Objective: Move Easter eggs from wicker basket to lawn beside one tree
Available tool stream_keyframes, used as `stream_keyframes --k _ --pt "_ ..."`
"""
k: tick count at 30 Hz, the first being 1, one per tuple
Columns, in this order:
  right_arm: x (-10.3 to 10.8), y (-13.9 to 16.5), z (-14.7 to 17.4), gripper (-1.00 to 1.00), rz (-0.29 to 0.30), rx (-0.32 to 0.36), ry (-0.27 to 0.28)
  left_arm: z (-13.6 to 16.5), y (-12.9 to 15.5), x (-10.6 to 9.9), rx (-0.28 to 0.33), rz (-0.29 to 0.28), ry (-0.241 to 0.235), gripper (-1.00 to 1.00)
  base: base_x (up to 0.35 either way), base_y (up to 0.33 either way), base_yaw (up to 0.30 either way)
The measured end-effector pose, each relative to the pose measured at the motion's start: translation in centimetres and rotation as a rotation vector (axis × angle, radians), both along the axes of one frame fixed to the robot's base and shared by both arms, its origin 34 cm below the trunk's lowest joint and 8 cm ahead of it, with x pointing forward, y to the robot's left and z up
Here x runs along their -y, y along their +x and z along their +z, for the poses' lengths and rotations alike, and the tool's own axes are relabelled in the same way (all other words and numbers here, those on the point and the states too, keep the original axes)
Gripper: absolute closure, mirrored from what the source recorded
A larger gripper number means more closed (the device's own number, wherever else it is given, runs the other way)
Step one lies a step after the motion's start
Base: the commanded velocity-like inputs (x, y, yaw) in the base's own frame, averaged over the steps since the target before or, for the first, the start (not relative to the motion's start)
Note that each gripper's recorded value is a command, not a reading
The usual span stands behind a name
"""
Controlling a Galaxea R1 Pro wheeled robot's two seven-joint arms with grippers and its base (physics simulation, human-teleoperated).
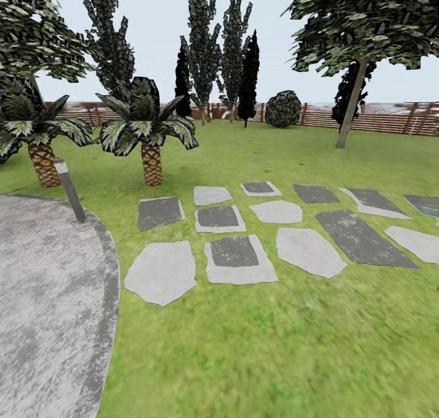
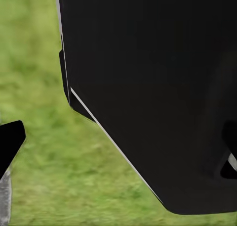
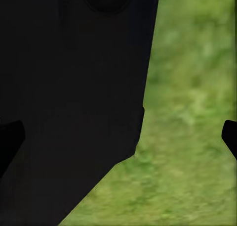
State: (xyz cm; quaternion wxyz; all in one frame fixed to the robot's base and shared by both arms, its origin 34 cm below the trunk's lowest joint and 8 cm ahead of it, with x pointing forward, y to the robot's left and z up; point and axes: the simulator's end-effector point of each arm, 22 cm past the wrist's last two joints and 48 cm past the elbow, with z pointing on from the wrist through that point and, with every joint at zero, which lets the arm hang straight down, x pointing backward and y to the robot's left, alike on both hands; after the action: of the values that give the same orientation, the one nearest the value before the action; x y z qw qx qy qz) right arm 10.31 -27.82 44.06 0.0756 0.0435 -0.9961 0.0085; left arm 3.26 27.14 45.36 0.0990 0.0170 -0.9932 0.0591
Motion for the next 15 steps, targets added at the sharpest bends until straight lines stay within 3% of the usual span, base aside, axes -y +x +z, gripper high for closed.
stream_keyframes --k 8,15 --pt "-0.01 0.01 0.0 -1.0 0.0 0.0 0.0 0.01 -0.03 0.0 -0.001 0.0 0.0 -1.0 0.336 0.0 -0.265" --pt "0.01 0.04 0.0 -1.0 0.0 0.001 0.0 0.0 -0.01 0.0 0.0 -0.002 0.0 -1.0 0.337 0.0 -0.043"
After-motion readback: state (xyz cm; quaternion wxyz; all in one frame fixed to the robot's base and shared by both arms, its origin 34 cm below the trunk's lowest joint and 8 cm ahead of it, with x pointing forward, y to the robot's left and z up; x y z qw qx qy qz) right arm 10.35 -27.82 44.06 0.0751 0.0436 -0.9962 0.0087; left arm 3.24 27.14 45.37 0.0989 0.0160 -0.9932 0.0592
